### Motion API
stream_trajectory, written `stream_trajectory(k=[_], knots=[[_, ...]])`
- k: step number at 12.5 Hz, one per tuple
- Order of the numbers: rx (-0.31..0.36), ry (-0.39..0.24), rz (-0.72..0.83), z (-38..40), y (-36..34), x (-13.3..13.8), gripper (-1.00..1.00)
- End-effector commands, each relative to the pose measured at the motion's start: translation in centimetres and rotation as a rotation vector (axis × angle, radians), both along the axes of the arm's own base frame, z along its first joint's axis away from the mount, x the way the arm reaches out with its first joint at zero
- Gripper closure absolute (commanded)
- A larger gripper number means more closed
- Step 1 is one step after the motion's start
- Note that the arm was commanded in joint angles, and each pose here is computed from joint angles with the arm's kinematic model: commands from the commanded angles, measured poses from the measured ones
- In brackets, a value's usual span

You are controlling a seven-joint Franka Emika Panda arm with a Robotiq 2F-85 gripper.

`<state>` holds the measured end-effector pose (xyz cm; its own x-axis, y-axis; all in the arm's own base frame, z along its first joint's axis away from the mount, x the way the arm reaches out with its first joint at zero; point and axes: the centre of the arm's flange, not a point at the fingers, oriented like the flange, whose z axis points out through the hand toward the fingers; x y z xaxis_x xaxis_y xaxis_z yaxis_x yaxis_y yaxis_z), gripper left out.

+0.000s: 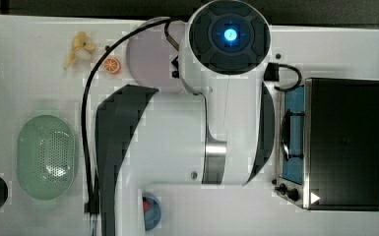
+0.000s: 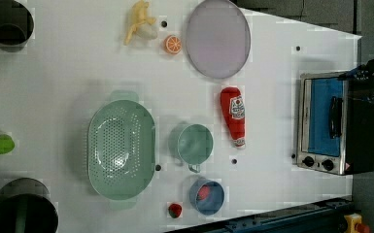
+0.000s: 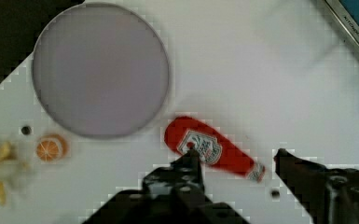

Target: Pick Ketchup from the table and place it in strainer.

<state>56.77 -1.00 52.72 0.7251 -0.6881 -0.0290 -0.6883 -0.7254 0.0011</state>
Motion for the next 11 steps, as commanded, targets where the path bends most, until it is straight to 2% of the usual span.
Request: stream_trajectory(k=[1, 3, 8, 11], knots=[[-0.008, -0.014, -0.102, 8.3, -1.0, -8.1, -0.58], [-0.008, -0.008, -0.098, 7.9, -0.9, -8.0, -1.0], [-0.002, 0.039, -0.019, 2.0, 0.1, -5.5, -1.0], [0.013, 0.078, 0.145, -3.3, 1.0, -3.9, -1.0]])
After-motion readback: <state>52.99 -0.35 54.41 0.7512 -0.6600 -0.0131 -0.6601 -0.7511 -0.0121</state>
